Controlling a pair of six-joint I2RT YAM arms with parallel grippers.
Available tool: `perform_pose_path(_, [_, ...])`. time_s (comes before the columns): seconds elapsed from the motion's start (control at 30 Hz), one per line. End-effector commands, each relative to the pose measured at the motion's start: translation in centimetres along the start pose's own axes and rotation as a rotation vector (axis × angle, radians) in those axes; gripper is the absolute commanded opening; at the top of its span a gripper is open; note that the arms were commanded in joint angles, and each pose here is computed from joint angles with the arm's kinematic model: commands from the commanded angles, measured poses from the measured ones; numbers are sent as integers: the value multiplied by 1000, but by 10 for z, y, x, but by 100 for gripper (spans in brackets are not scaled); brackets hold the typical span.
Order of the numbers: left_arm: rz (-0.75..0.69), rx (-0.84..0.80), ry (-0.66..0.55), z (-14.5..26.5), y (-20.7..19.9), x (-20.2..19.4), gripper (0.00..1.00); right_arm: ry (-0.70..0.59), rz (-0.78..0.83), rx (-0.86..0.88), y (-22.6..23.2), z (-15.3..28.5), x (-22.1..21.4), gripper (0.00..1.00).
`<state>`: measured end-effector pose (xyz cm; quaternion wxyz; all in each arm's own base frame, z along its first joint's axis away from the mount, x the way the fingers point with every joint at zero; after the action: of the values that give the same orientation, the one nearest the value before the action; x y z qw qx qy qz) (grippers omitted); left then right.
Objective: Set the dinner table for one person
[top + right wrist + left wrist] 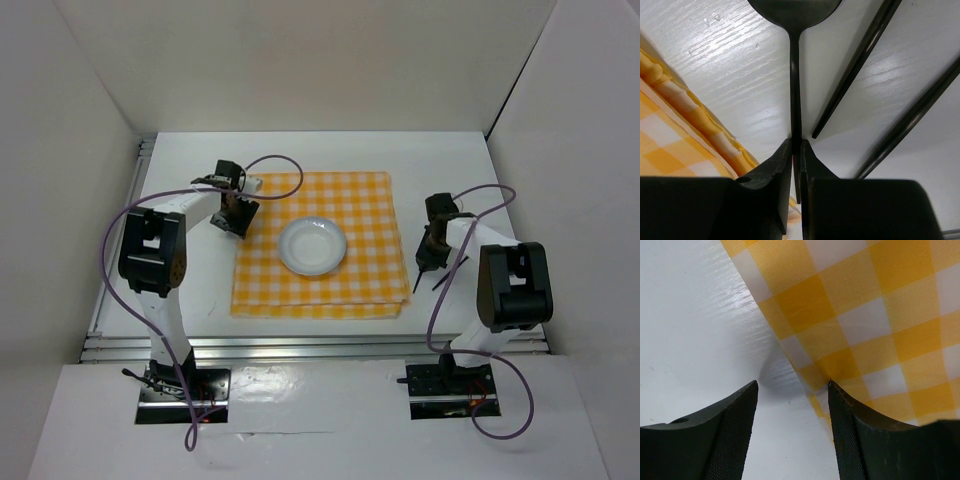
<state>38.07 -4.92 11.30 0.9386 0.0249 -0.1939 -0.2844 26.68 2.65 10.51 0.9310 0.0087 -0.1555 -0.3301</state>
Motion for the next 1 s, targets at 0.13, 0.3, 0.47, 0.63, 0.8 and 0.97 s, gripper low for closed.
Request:
perform_pose_path(0.13, [16, -51, 26, 6, -9, -10, 65, 8, 76, -4, 8, 2, -9, 0])
perform_pose_path(0.3, [6, -56, 11, 13, -4, 1, 65, -103, 179, -4, 33, 30, -10, 0])
perform_pose_path(0.47, [-5, -58, 0, 19, 2, 6, 66, -226, 254, 9, 58, 65, 1, 0])
perform_pose_path(0.63, [-5, -62, 9, 19, 1, 4, 66, -342, 319, 26, 85, 100, 13, 0])
perform_pose_path(0.8, [5, -67, 19, 20, 0, 3, 67, -381, 398, 21, 106, 118, 6, 0])
perform_pose_path(0.97, [5, -72, 6, 26, -1, 4, 67, -245, 497, 262, 126, 107, -16, 0])
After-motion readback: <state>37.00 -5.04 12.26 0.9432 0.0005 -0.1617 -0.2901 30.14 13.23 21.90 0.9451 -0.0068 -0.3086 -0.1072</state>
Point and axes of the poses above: each gripper's point midway between its finger pads, its own z axis back along the fingers, its own y axis along the line the jaws close on, x = y × z, the point moved 10 cm from there along z, back along the fingers, and after that the axes turned 12 degrees about -z, right-handed, at the moved point
